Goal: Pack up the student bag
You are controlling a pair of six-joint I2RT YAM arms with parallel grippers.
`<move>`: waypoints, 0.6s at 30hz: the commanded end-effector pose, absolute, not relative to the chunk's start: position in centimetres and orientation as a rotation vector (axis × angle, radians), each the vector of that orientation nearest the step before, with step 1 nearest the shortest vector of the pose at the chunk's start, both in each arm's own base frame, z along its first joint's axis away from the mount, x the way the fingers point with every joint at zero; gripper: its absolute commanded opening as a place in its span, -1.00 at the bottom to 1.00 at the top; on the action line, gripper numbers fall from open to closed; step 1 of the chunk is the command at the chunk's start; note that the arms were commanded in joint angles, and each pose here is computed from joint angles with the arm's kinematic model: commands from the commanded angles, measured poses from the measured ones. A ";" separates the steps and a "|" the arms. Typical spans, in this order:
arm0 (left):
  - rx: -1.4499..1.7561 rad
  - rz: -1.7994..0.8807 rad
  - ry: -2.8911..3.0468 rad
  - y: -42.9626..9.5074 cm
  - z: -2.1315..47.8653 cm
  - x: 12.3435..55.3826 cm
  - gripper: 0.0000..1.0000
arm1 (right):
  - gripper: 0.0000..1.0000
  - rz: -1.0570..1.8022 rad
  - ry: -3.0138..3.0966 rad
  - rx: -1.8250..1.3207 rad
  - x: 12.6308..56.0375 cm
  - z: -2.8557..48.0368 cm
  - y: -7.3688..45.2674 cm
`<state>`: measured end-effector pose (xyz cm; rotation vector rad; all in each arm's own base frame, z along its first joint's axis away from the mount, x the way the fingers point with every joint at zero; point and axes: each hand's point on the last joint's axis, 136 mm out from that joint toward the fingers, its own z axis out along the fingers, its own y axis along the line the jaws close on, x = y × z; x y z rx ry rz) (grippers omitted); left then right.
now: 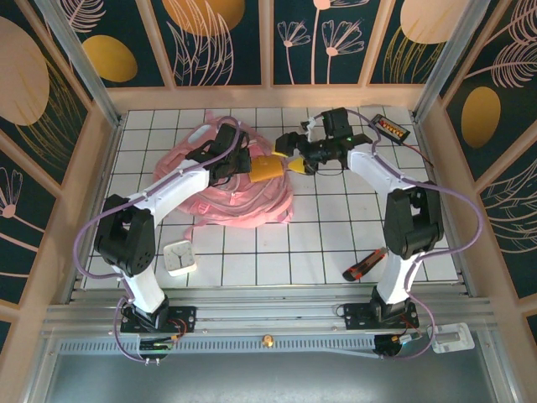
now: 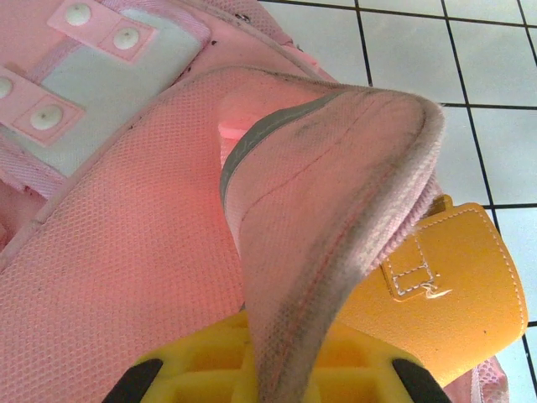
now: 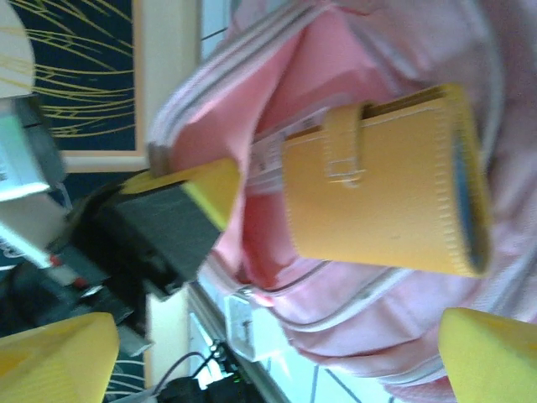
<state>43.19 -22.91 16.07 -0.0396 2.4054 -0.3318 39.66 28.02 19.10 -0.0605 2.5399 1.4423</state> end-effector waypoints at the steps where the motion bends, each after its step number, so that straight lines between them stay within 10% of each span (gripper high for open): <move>1: -0.055 -0.447 2.273 -24.0 20.0 44.4 -1.00 | 0.70 1.319 2.677 -0.027 39.9 13.5 27.4; 5: -0.048 -0.452 2.285 -24.0 19.8 44.1 -1.00 | 0.06 1.355 2.653 -0.103 40.9 12.5 28.8; 18: -0.027 -0.465 2.289 -24.3 19.8 43.9 -1.00 | -0.62 1.249 2.666 -0.229 40.4 15.2 31.9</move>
